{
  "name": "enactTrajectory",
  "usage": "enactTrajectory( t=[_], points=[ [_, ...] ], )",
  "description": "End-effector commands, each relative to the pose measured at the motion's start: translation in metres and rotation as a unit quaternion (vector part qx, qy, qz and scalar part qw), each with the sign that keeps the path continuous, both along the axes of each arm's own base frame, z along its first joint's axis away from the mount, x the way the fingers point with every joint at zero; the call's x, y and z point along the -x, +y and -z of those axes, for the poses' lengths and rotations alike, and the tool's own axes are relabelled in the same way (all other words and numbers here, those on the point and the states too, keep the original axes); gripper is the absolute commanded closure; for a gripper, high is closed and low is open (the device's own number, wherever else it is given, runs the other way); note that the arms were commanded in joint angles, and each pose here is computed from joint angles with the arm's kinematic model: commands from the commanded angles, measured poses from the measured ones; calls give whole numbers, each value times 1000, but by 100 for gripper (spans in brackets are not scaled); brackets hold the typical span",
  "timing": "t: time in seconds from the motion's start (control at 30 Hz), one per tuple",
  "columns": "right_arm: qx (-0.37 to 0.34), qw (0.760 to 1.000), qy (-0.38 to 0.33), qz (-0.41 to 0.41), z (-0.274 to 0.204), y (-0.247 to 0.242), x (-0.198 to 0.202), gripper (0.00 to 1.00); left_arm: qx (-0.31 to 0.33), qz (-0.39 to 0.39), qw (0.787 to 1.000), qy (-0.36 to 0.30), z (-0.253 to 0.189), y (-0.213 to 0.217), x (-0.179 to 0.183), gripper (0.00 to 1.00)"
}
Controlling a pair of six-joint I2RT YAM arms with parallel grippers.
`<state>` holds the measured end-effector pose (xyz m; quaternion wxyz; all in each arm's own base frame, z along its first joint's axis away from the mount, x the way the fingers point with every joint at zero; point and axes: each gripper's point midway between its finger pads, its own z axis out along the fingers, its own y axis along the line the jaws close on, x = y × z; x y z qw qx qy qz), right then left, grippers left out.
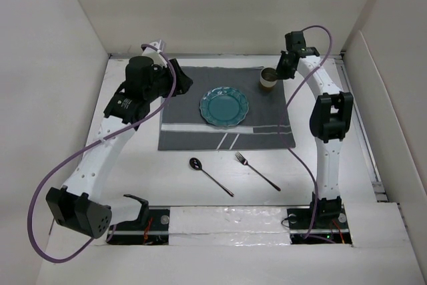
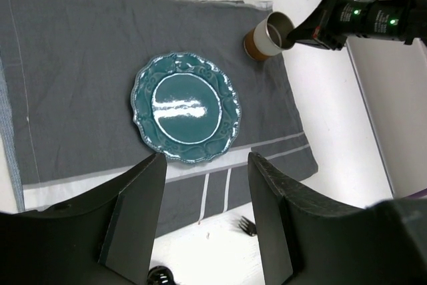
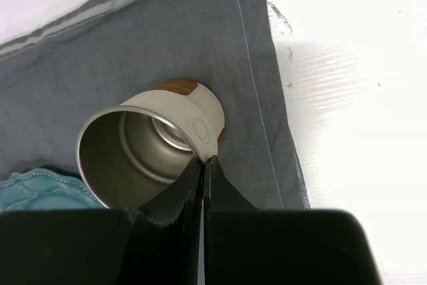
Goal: Set the dinner table for one person
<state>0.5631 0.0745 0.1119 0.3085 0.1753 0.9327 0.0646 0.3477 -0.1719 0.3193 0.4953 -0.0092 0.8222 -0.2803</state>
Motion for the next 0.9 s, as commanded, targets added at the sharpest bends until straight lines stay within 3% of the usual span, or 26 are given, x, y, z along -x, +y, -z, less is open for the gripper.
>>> enactTrajectory(
  t=[0.0,0.07,0.1,0.2,0.3,0.4,0.47,0.5,0.53,0.57,0.6,0.63,0.67,0.7,0.73,0.8,0.87],
  points=[
    [13,999,-25,20,-15,-15,-10,100,1,-6,1000,-15,-3,2,-2,51],
    [12,999,-25,22,-15,-15,-10,98,-1,-6,1000,-13,-2,2,-2,51],
    [10,999,-28,22,-17,-15,-11,87,-3,-8,1000,-11,-1,3,-2,51],
    [-2,999,-44,18,-31,-10,-14,65,-7,-9,1000,-10,0,4,-2,51],
    [-26,997,-73,14,-60,-14,-16,53,-11,-10,1000,-11,-2,5,-2,51],
    [-53,993,-104,2,-96,-14,-6,50,-16,-7,1000,-11,-4,4,-5,51],
    [-64,988,-138,-7,-135,-11,11,54,-18,-6,1000,-15,-9,3,-7,51],
    [-67,992,-106,-10,-106,-10,31,80,-19,-3,1000,-16,-9,3,-7,52],
    [-80,990,-109,-27,-105,1,46,92,-19,-1,1000,-18,-11,2,-8,54],
    [-91,979,-177,-46,-151,9,62,100,-19,-1,1000,-19,-13,2,-8,57],
    [-100,977,-179,-63,-147,19,80,100,-19,2,1000,-20,-13,1,-8,69],
    [-110,981,-132,-92,-101,39,116,100,-22,2,1000,-19,-11,1,-10,78],
    [-109,971,-176,-119,-126,47,138,100,-23,0,1000,-18,-10,2,-10,86],
    [-107,972,-165,-130,-115,52,159,100,-25,-1,1000,-17,-10,2,-10,99],
    [-102,976,-122,-149,-78,65,193,100,-28,-1,999,-16,-8,3,-10,100],
    [-103,971,-125,-177,-79,76,235,100,-34,-6,999,-13,-5,5,-11,100],
    [-95,972,-69,-204,-47,89,285,99,-39,-9,999,-12,-3,7,-12,100]
  ],
)
